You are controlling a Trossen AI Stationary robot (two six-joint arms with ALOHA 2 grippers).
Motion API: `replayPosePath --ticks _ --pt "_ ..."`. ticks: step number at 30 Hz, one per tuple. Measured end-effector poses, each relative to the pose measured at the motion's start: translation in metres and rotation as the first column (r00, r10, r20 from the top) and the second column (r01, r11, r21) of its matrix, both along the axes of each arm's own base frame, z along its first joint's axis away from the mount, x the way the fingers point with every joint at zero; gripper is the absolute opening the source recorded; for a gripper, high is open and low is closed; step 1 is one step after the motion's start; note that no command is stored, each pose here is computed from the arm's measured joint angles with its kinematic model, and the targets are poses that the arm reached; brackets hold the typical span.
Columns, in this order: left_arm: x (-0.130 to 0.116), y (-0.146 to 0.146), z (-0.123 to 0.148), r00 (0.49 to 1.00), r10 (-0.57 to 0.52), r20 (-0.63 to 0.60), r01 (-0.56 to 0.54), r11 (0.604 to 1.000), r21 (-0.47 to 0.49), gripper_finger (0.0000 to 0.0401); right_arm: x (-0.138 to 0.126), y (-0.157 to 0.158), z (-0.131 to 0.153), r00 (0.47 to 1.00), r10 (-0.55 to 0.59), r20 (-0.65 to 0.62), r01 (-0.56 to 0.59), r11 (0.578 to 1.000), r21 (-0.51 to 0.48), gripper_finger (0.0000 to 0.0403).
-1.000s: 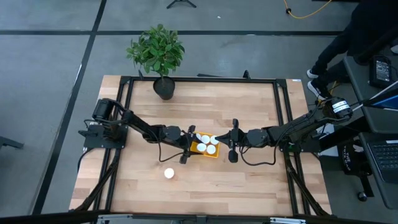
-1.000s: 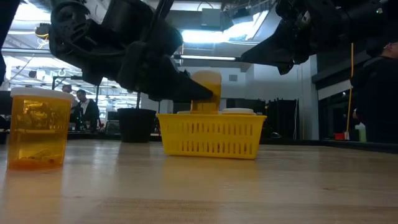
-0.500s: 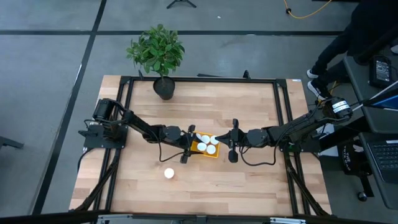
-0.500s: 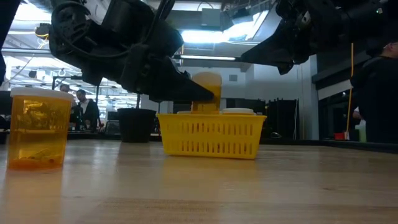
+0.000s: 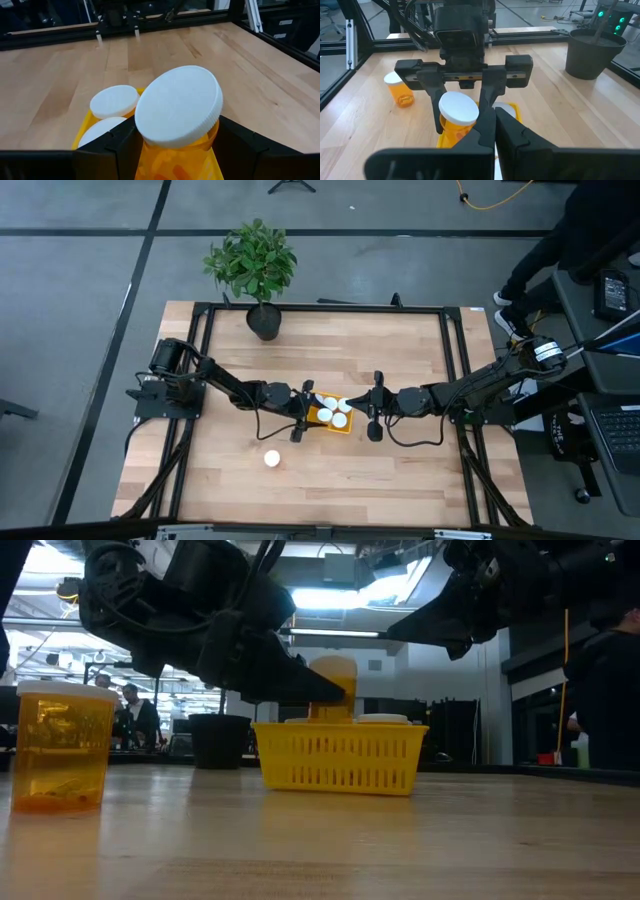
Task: Pick and place pill bottles into a basket
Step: Put the top orange pill bottle into the yellow bin
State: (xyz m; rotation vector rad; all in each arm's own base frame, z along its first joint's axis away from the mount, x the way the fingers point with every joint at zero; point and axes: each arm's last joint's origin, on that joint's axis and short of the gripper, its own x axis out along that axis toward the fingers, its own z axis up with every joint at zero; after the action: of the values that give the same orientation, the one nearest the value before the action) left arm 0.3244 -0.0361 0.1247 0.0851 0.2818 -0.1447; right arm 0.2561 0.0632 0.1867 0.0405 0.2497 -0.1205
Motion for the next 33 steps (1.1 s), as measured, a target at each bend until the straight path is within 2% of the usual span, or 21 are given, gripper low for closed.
replayPosePath --ticks 19,33 --pt "0.001 0.0065 -0.0053 0.999 0.029 -0.02 -0.03 0.999 -0.04 0.021 0.0 0.0 0.0 1.0 0.0 0.001 0.0 1.0 0.001 0.0004" --pt "0.0002 0.0031 -0.0068 0.999 0.008 -0.039 -0.01 0.998 -0.055 0.021 0.0 0.0 0.0 1.0 0.0 0.0 0.0 1.0 0.0 0.0004"
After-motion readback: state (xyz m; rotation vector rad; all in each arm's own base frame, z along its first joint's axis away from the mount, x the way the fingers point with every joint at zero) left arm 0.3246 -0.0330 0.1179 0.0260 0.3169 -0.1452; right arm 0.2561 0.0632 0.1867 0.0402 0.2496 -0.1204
